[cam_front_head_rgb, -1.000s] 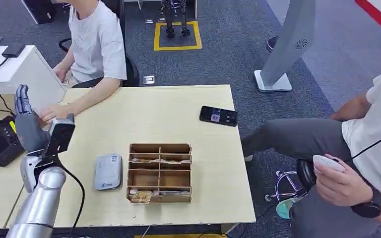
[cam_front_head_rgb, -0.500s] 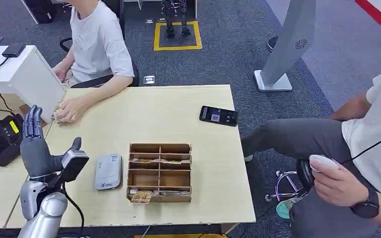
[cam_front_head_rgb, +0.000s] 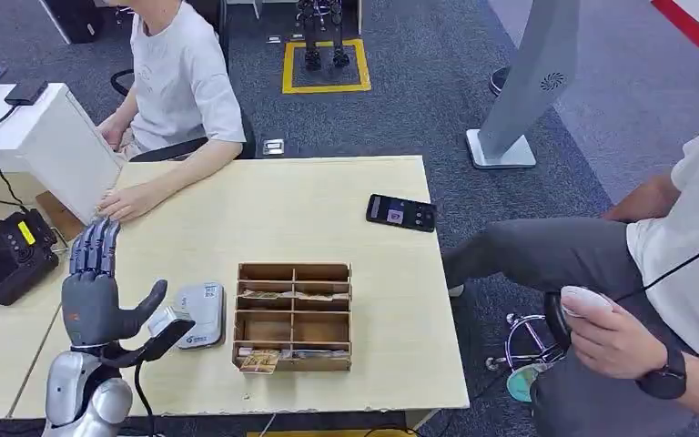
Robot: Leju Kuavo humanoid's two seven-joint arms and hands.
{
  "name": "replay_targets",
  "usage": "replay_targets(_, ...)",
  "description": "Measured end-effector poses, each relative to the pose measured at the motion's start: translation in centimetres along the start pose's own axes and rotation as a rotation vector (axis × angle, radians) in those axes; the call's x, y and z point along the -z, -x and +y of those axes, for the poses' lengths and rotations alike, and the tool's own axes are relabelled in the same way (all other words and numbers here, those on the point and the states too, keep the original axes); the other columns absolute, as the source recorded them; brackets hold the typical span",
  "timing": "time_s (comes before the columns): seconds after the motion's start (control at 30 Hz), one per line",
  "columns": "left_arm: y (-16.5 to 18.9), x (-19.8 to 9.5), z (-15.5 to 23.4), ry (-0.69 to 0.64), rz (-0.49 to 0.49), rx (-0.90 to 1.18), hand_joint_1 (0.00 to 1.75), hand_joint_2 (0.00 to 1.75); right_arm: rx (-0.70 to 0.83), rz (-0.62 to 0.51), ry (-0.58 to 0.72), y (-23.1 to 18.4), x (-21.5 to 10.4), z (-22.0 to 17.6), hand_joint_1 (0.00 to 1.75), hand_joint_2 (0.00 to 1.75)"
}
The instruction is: Pass the card to the sensor for recognition and then transmit it.
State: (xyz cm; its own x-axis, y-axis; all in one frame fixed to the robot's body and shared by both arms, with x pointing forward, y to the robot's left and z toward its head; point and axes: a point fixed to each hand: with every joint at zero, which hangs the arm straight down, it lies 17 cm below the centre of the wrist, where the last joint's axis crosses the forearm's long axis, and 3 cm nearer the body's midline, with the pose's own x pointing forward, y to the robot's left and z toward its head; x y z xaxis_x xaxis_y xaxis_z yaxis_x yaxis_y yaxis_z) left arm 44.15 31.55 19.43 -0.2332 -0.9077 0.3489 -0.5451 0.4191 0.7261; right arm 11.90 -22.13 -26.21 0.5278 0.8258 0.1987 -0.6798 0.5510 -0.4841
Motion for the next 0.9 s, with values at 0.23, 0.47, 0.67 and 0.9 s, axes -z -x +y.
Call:
replay_targets(0.23,-0.1,-0.7,-0.8,0.029,-0.01,0.019,0.0,1.75,0.003,-0.003,0.001,0.0,0.0,0.0,0.0,0.0)
replay_targets(0.47,-1.5,-2.0,-1.5,0.055,-0.083,0.043,0.0,1.75,0.009,-0.007,0.002,-0.1,0.0,0.0,0.0,0.0)
replay_targets(0.67,-1.9,-2.5,-1.8,0.062,-0.088,0.032,0.0,1.75,0.015,-0.003,0.003,0.0,0.0,0.0,0.0,0.0)
replay_targets(0.9,-3.3,-3.7,-1.1,0.039,-0.067,-0.11,0.0,1.75,0.03,0.001,0.004,0.2,-0.1,0.0,0.0,0.0)
